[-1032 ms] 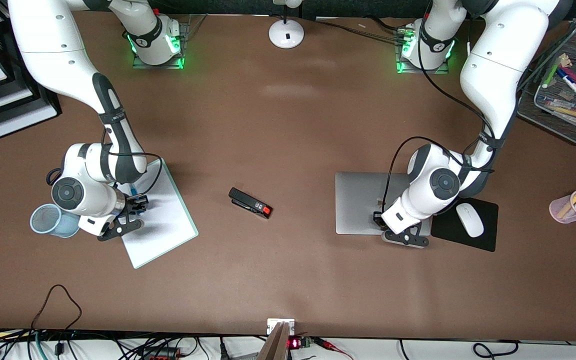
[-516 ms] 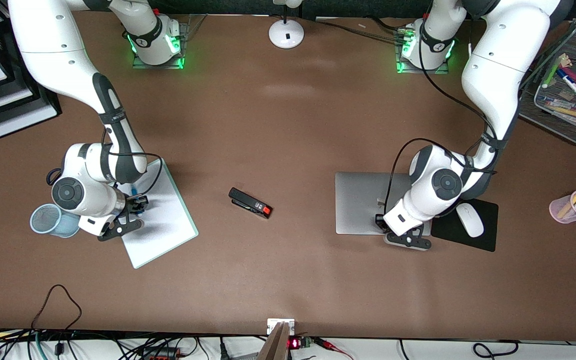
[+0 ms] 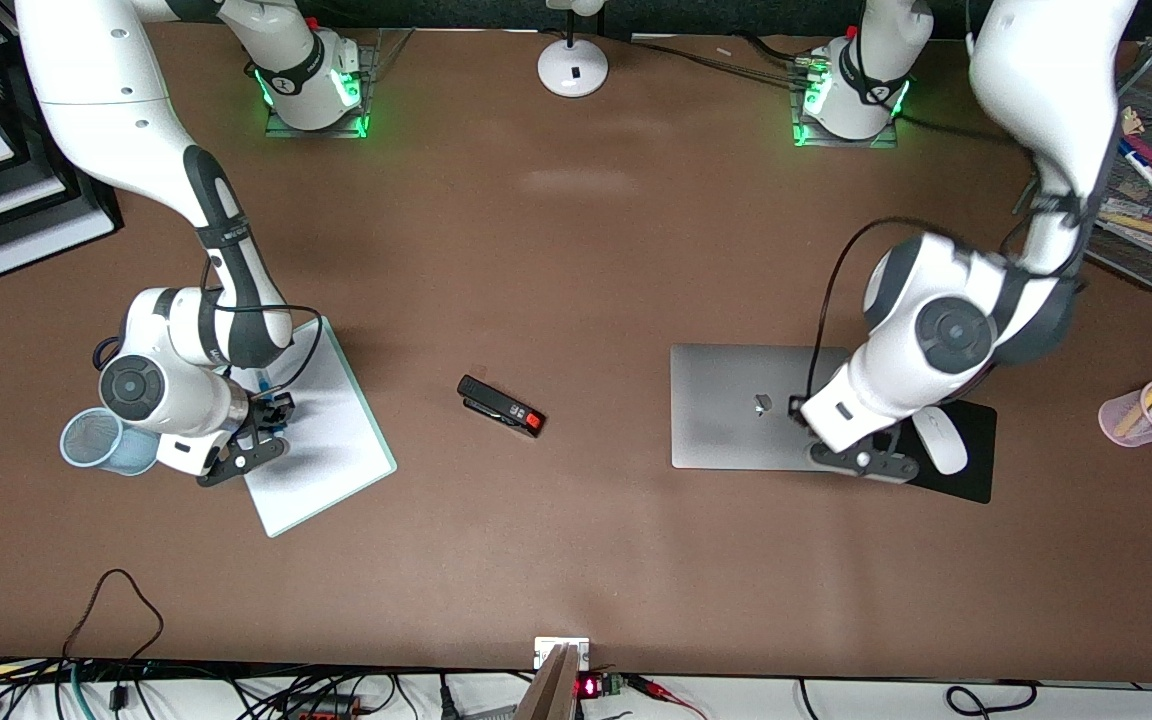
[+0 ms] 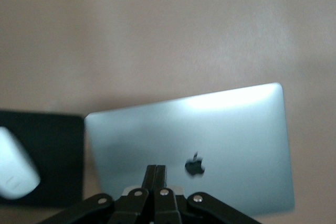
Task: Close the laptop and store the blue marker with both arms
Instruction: 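Lift the marker toward the blue cup while the left gripper withdraws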
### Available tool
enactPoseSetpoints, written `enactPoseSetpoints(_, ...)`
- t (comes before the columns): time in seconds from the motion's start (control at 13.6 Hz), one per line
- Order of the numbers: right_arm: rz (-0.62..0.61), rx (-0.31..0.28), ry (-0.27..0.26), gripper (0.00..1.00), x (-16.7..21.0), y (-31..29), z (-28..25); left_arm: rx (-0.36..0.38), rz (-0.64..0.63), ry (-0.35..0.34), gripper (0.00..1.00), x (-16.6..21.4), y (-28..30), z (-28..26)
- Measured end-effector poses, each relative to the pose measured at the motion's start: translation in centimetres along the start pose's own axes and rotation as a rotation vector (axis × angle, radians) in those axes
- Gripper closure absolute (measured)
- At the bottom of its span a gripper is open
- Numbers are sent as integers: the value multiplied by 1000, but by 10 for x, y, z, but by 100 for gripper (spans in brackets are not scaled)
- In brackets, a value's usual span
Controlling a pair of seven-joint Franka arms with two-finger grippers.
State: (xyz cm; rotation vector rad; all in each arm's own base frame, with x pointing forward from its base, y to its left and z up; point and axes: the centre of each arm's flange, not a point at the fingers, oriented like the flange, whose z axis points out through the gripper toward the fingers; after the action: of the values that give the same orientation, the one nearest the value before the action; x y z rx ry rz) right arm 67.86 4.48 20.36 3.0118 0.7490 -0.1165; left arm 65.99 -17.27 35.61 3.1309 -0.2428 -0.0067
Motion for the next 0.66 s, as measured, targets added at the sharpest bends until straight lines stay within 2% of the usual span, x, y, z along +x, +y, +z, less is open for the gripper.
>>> enactPoseSetpoints(0.22, -118, -23, 70, 82, 14, 2, -49, 47, 18, -78, 99, -27, -8, -57)
enactPoseSetpoints(0.37, -210, -17, 97, 82, 17, -9, -87, 44, 17, -136, 98, -47, -6, -90)
enactPoseSetpoints(0.52, -285, 13, 112, 82, 11, -15, -125, 39, 18, -174, 88, -65, -3, -115)
enactPoseSetpoints(0.66, -384, 37, 145, 82, 0, -14, -166, 40, 18, -171, 69, -74, -2, -134)
